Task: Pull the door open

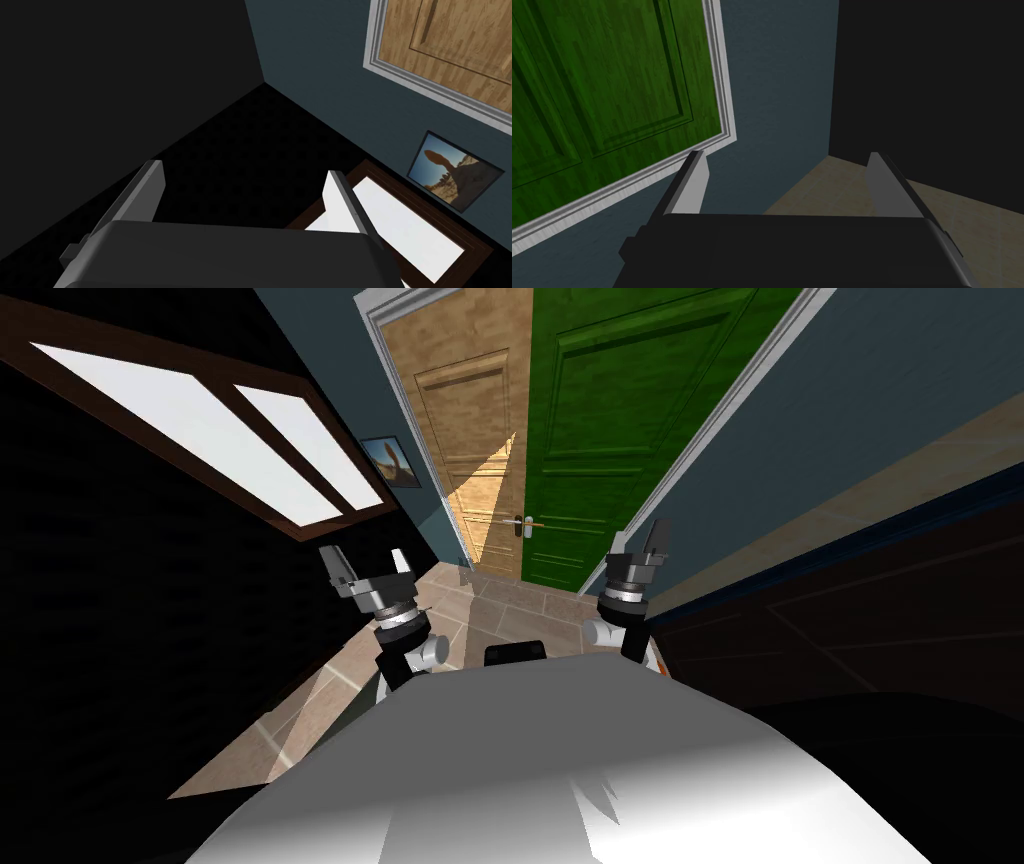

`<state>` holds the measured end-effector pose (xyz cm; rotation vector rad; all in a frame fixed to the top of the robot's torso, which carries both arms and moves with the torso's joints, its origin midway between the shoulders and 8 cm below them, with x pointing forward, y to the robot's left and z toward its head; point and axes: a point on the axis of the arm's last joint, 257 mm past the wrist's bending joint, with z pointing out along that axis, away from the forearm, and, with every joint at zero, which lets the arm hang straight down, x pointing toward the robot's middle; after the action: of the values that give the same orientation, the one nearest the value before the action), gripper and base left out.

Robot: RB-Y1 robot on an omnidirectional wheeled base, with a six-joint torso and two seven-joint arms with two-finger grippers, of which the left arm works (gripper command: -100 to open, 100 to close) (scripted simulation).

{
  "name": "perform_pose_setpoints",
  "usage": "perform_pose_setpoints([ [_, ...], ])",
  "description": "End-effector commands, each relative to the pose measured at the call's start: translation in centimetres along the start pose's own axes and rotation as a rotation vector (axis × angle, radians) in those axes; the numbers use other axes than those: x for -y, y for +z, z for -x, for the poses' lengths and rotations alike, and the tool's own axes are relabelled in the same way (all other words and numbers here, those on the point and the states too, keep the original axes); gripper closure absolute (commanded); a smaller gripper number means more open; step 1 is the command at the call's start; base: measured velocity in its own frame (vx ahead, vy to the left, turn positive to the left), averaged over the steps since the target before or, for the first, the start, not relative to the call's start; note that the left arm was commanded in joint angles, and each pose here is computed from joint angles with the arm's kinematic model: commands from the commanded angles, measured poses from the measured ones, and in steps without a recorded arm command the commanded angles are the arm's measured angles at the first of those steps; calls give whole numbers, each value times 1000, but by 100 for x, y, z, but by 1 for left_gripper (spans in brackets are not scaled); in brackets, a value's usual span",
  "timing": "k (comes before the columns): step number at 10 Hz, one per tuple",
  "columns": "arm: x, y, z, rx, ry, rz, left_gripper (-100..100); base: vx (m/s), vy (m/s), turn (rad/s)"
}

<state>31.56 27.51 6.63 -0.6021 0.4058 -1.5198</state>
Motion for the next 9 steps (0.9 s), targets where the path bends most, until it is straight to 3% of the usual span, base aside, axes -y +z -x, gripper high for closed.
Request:
perform_pose_setpoints([
  [1, -145, -21, -4, -9, -4, 29, -100, 84, -1, -98],
  [5, -482, -80, -6, -27, -13, 96, -100, 164, -24, -81],
  [9, -968, -185, 8, -48, -20, 195, -100, 139, -25, -112],
])
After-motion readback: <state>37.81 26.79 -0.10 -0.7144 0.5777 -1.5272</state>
